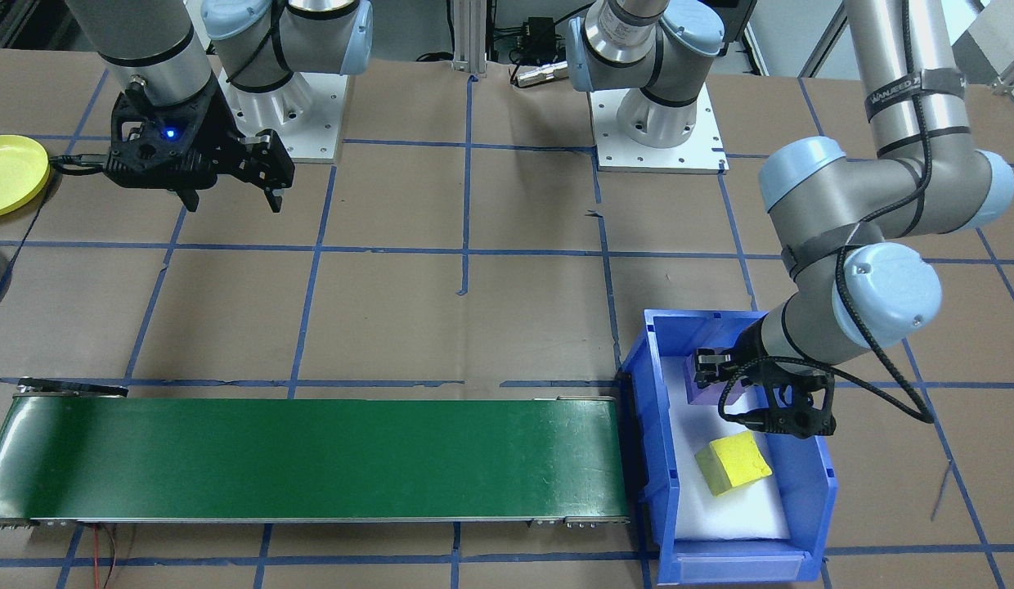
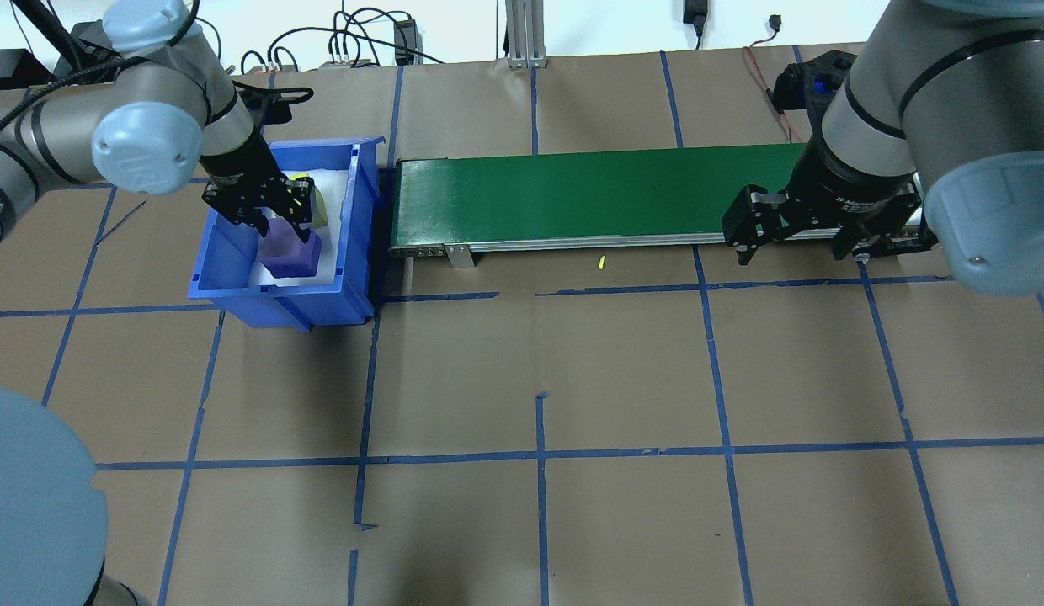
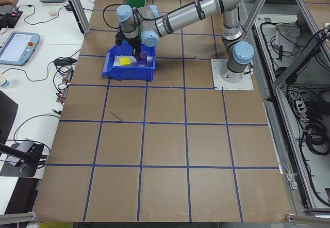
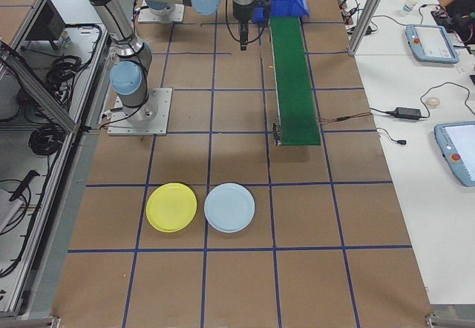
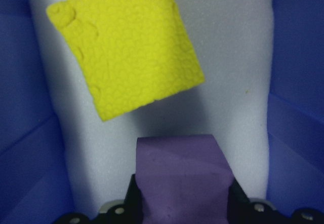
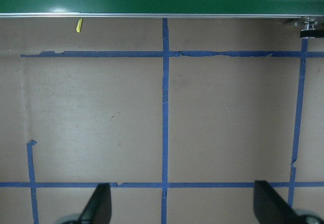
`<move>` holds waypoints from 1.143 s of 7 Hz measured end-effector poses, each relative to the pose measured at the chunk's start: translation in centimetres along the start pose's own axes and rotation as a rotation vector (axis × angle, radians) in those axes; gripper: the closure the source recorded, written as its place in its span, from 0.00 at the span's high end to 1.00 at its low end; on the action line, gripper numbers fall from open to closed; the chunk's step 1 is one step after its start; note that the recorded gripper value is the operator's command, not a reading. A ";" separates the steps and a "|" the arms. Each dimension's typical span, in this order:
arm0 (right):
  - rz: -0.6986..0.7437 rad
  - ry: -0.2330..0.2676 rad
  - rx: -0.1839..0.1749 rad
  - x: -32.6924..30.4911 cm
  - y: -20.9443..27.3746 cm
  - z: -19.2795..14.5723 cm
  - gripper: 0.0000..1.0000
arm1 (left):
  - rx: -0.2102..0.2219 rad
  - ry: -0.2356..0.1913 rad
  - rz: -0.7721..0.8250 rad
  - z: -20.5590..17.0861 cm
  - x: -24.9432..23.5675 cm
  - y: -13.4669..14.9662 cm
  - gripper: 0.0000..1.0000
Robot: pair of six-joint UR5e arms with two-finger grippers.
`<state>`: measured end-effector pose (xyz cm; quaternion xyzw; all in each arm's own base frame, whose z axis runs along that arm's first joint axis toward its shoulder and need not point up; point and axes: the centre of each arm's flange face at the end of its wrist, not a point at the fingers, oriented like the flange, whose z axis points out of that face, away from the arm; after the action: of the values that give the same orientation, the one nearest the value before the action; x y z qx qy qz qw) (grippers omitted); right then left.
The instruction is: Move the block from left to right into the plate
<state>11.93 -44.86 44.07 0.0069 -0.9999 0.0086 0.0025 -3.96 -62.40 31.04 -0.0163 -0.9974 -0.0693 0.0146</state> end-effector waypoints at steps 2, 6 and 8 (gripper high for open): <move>-0.004 -0.003 -0.002 0.1 0.0 0.1 1.00 | 0.062 -0.005 0.001 -6.8 2.7 1.3 0.27; -0.007 -0.014 -0.005 0.1 -0.1 0.1 1.00 | 0.240 0.056 0.021 -5.5 16.4 -2.1 0.29; -0.017 -0.017 -0.007 0.1 0.0 0.2 1.00 | 0.238 0.063 0.041 -0.3 19.1 -4.3 0.85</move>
<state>11.85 -44.91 43.89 0.0155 -0.9999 0.0051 -0.0057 -23.17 -66.09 31.31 -0.0327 -0.9970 0.0495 0.0490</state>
